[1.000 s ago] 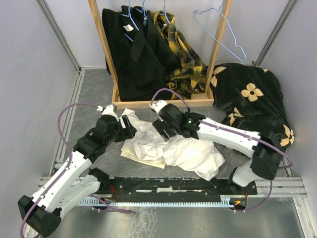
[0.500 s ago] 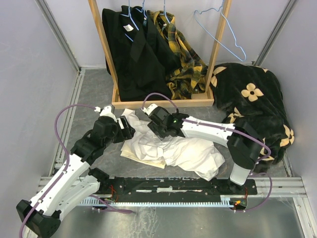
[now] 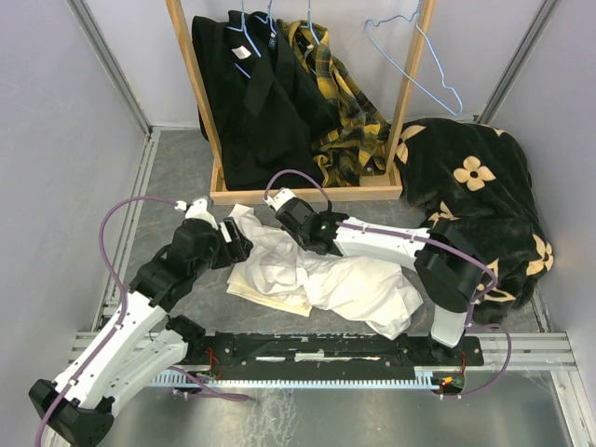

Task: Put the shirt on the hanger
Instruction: Adjust the shirt at the center of the board.

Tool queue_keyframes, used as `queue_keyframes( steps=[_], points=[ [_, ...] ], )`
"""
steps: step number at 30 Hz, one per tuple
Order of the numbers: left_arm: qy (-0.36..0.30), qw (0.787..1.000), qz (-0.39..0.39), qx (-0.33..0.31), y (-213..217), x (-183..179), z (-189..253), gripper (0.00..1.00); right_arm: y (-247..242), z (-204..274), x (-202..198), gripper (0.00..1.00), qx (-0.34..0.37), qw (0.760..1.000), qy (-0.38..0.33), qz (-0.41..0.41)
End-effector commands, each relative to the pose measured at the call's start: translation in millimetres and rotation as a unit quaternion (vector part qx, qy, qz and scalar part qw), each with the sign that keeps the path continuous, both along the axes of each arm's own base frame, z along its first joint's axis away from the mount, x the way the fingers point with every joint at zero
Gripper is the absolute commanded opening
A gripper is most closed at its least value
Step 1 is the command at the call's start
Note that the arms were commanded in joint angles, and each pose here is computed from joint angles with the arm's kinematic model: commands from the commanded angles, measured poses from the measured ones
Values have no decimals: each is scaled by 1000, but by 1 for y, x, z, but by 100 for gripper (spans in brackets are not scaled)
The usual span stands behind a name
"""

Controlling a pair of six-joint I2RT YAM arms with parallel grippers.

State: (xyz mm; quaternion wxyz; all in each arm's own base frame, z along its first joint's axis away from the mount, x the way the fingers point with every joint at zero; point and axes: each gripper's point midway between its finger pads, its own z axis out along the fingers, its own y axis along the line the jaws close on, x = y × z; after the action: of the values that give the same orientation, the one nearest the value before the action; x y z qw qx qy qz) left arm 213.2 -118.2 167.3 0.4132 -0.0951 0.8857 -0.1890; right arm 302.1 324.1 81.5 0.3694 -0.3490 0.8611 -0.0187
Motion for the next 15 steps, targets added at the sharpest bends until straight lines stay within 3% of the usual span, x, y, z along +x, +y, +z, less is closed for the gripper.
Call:
queue_keyframes(
  steps=[1, 6, 15],
  points=[
    [-65, 998, 7, -13, 3, 11, 44, 81, -3, 63, 18, 0, 59, 994, -87, -25],
    [-130, 991, -9, -13, 7, 9, 87, 82, -15, 130, 9, 0, 128, 980, -154, 1],
    [-232, 970, -70, 1, 0, 8, 162, 83, -30, 247, -34, 0, 272, 927, -240, 97]
  ],
)
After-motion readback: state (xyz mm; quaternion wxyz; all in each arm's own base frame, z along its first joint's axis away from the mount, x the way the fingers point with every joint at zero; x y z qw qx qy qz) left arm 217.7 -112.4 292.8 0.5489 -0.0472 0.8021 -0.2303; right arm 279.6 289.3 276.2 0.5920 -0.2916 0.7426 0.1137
